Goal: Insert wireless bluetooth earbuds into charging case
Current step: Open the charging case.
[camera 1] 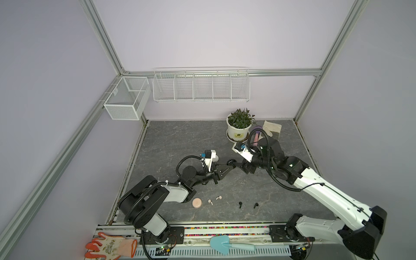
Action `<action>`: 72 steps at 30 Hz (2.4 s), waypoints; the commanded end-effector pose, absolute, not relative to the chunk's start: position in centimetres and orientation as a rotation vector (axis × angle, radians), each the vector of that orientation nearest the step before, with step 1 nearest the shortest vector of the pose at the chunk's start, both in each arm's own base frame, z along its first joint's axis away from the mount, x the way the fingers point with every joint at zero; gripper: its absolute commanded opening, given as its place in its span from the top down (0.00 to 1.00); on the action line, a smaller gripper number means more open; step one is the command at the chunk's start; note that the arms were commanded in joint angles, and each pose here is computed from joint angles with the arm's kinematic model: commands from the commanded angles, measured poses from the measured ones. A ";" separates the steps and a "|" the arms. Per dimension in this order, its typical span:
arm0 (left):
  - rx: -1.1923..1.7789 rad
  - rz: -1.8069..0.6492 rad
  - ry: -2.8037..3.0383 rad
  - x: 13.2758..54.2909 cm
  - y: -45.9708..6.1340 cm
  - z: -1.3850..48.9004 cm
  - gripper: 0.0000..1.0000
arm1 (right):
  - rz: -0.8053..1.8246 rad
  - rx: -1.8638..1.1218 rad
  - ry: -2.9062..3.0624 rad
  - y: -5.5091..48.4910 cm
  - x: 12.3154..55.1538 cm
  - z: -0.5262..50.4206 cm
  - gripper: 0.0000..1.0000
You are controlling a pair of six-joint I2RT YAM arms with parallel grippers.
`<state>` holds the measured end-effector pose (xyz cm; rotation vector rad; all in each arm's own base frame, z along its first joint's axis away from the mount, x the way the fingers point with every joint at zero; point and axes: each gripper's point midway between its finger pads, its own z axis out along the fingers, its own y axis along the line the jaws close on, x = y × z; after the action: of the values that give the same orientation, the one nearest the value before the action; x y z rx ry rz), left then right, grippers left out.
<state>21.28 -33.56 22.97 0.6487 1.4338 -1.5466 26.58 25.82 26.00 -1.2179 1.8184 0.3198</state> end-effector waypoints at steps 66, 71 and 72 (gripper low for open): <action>0.828 -1.630 1.233 18.2 -33.5 27.5 1.00 | 1.522 -0.855 2.002 26.6 23.0 26.6 0.44; 0.826 -1.629 1.231 18.2 -33.5 27.6 1.00 | 1.538 -0.860 2.006 26.7 22.9 26.3 0.49; 0.826 -1.631 1.232 18.2 -33.5 27.6 1.00 | 1.538 -0.860 2.005 26.7 22.9 26.2 0.50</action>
<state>18.38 -33.70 25.24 0.8152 1.3249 -1.6302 23.23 26.60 26.59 -0.8312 2.0263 1.5099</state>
